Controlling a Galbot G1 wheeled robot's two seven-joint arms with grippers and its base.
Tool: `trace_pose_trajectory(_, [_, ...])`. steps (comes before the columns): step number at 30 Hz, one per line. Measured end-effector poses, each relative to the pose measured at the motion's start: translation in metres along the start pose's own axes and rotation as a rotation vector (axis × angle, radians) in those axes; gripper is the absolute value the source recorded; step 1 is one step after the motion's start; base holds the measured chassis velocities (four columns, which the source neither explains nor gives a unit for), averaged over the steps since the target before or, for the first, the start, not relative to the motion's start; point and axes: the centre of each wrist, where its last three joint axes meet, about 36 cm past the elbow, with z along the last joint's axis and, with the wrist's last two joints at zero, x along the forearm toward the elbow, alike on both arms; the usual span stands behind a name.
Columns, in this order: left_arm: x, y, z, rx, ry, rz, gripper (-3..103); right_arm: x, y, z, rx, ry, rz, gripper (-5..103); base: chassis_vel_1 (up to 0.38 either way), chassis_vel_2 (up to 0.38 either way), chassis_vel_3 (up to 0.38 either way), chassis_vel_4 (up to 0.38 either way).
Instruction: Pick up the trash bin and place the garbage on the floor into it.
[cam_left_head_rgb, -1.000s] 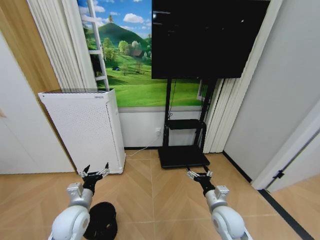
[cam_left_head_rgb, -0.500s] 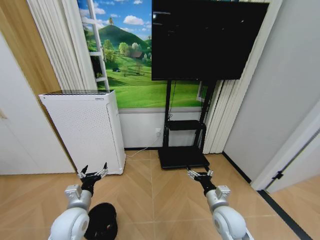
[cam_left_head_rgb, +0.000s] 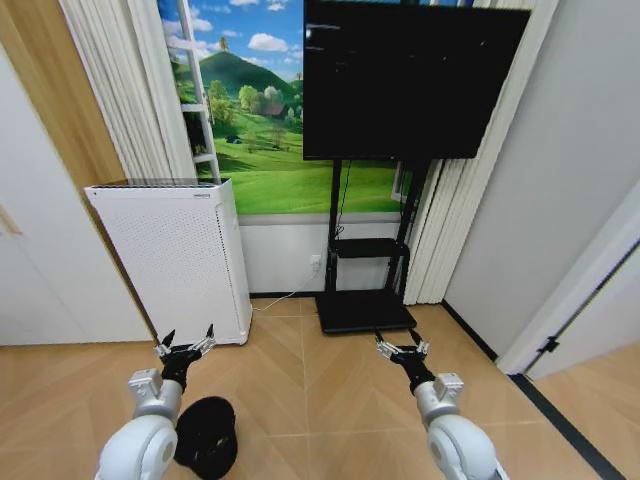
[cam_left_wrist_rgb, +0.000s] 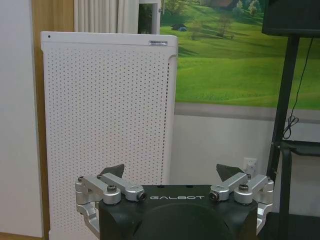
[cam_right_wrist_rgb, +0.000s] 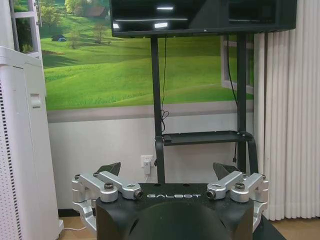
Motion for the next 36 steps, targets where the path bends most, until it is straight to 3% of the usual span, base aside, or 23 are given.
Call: trace_pose_trajectory(36, [0.0081,-0.0036,0.0004,0.004,0.000,0.005,100,0.0051,-0.0046,0.0023,-0.003,-0.002,0.009,100,0.284,-0.282,-0.286,0.278])
